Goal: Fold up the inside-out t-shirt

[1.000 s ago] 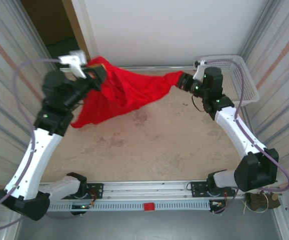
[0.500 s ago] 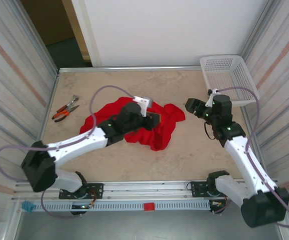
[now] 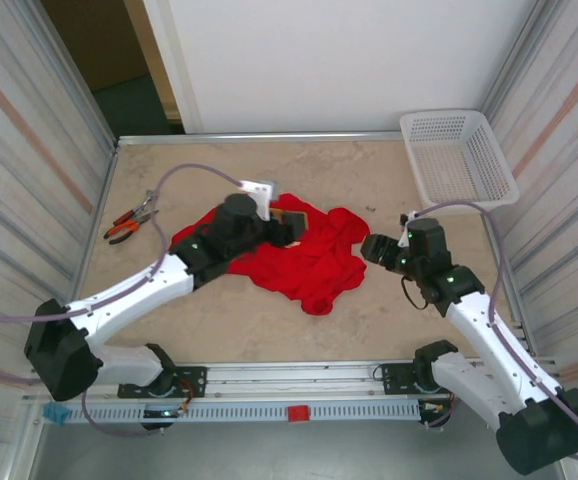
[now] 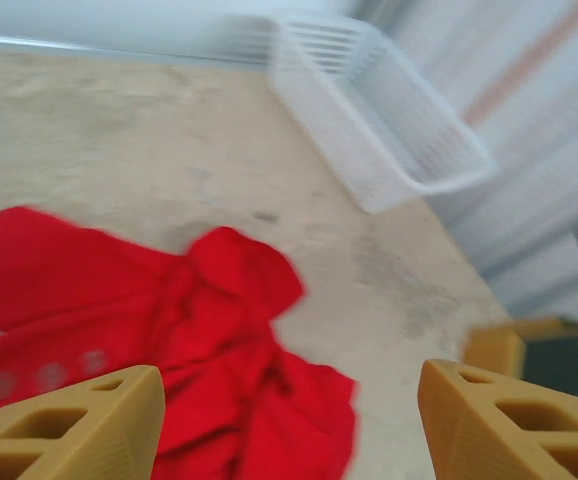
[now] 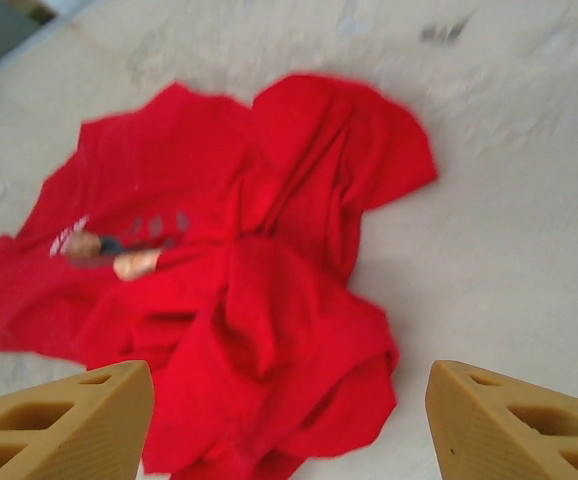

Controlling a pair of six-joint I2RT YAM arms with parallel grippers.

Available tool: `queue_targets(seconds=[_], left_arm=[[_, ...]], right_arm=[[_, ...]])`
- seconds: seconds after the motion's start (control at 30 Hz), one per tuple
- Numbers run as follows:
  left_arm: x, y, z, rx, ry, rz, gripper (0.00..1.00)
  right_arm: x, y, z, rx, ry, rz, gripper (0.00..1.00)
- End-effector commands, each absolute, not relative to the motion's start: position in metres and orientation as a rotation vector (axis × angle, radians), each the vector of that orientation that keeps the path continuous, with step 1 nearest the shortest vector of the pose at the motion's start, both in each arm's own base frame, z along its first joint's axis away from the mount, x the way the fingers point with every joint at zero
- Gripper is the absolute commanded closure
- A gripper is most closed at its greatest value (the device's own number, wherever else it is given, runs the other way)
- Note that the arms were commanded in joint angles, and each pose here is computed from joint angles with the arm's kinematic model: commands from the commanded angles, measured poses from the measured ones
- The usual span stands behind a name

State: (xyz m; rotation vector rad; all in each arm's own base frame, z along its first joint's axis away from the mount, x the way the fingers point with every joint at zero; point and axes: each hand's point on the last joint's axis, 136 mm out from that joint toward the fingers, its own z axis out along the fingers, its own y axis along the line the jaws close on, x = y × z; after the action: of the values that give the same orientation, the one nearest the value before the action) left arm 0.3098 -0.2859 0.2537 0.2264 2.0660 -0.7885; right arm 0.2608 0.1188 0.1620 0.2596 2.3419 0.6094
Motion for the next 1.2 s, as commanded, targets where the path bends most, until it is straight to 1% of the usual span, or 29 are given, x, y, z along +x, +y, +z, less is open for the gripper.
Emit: queue_targets(seconds=[0.0, 0.1, 0.23, 0.33, 0.37, 0.4, 0.5, 0.53, 0.6, 0.73, 0.87, 1.0, 1.17], left_arm=[[0.312, -0.256, 0.181, 0.183, 2.33, -0.64, 0.33], [0.31, -0.269, 0.155, 0.24, 2.405, -0.67, 0.33], [0.307, -0.293, 0.128, 0.303, 2.485, -0.693, 0.34], [0.306, -0.31, 0.115, 0.356, 2.511, -0.674, 0.34], [0.306, -0.314, 0.111, 0.371, 2.521, -0.661, 0.34], [0.306, -0.317, 0.108, 0.381, 2.527, -0.651, 0.34], [0.308, -0.321, 0.103, 0.393, 2.534, -0.617, 0.35], [0.31, -0.32, 0.102, 0.389, 2.533, -0.609, 0.35], [0.312, -0.318, 0.107, 0.393, 2.519, -0.59, 0.35], [0.319, -0.313, 0.125, 0.409, 2.465, -0.572, 0.34], [0.325, -0.311, 0.136, 0.447, 2.441, -0.55, 0.33], [0.325, -0.318, 0.131, 0.5, 2.458, -0.561, 0.33], [0.322, -0.336, 0.119, 0.568, 2.469, -0.624, 0.33]], right_arm=[[0.263, 0.134, 0.141, 0.318, 2.395, 0.58, 0.3], [0.277, 0.158, 0.125, 0.297, 2.458, 0.516, 0.29], [0.301, 0.171, 0.107, 0.303, 2.501, 0.404, 0.29], [0.318, 0.177, 0.093, 0.312, 2.515, 0.362, 0.33], [0.322, 0.181, 0.089, 0.31, 2.524, 0.372, 0.35], [0.324, 0.184, 0.086, 0.302, 2.534, 0.386, 0.4], [0.328, 0.19, 0.079, 0.269, 2.566, 0.418, 0.88], [0.328, 0.193, 0.082, 0.248, 2.562, 0.443, 1.0], [0.326, 0.199, 0.092, 0.172, 2.529, 0.505, 1.0], [0.317, 0.213, 0.143, -0.046, 2.347, 0.685, 1.0], [0.306, 0.21, 0.178, -0.134, 2.245, 0.732, 1.0], [0.299, 0.204, 0.191, -0.132, 2.2, 0.756, 1.0], [0.289, 0.204, 0.185, -0.141, 2.192, 0.788, 1.0]])
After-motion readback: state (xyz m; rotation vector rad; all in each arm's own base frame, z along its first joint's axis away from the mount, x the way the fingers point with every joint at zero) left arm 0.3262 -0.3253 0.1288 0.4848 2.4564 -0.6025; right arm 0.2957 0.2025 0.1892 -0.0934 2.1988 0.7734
